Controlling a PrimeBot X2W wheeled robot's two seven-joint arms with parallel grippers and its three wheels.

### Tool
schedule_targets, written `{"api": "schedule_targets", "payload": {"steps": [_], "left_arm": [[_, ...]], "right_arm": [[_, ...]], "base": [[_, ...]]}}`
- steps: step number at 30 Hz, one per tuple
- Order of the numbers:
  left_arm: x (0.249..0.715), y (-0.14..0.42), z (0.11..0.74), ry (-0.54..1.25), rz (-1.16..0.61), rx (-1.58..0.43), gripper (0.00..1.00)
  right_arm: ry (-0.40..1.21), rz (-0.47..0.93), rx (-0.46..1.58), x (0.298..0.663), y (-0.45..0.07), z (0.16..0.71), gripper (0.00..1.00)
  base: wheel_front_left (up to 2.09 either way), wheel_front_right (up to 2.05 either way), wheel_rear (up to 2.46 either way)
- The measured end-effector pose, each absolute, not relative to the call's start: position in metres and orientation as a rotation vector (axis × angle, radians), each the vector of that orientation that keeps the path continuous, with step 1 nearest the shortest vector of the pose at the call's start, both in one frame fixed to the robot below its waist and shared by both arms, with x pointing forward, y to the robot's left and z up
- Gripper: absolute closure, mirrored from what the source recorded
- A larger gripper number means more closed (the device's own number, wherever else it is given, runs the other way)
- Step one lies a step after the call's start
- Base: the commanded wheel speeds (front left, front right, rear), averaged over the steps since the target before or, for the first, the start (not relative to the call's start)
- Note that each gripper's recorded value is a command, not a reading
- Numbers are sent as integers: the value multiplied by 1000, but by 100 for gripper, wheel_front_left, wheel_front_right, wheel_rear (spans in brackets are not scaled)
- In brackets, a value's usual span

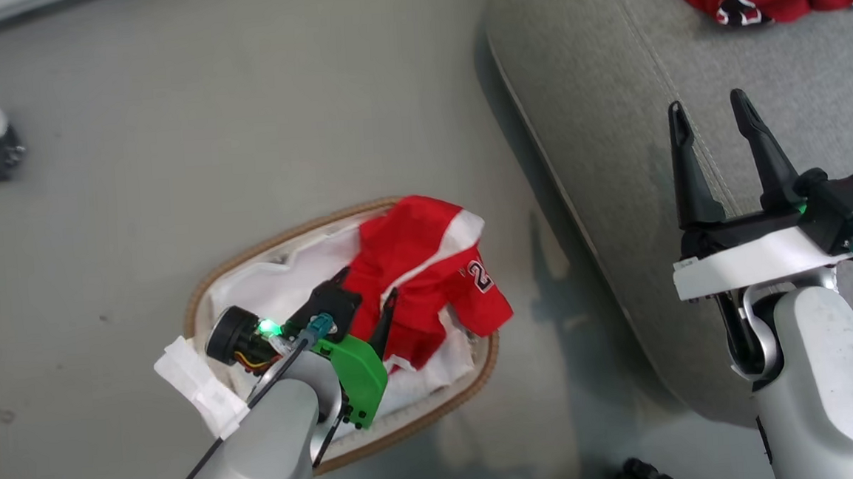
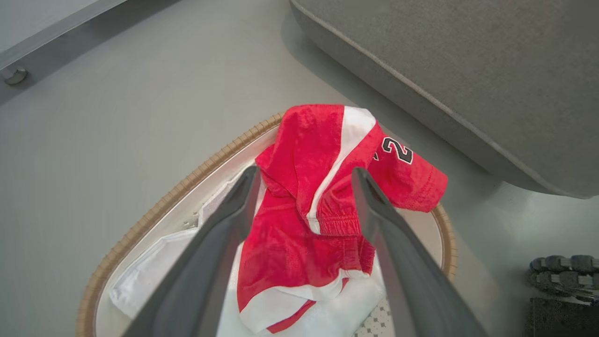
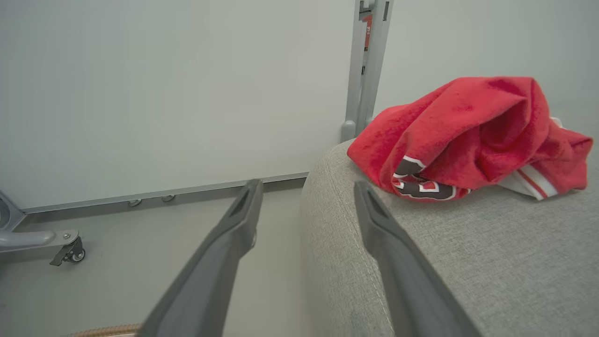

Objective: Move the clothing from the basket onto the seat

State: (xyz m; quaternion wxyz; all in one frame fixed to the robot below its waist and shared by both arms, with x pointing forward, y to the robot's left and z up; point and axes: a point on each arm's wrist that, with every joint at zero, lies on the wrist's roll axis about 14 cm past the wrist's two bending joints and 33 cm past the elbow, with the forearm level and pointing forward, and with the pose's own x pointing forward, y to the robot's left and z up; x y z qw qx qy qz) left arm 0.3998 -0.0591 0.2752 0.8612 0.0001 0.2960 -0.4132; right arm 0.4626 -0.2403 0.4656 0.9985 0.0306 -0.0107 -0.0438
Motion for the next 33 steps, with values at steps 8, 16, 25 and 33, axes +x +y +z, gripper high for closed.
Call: {"api": "schedule_targets", "payload": {"steps": [8, 16, 25, 33], "left_arm": [[381, -94, 216, 756, -1000, -9, 0], [369, -101, 168, 865, -1026, -5, 0], [353, -111, 139, 962, -1030, -36, 97], [353, -107, 144, 960, -1032, -28, 100]], "right_arm": [[74, -124, 49, 462, -256, 428, 0], [148, -139, 37, 457, -263, 403, 0], [210, -181, 0, 446, -278, 387, 0], [203, -178, -3, 449, -278, 388, 0]], "base": [[0, 0, 0], [0, 0, 0], [0, 0, 0], [0, 0, 0]]}}
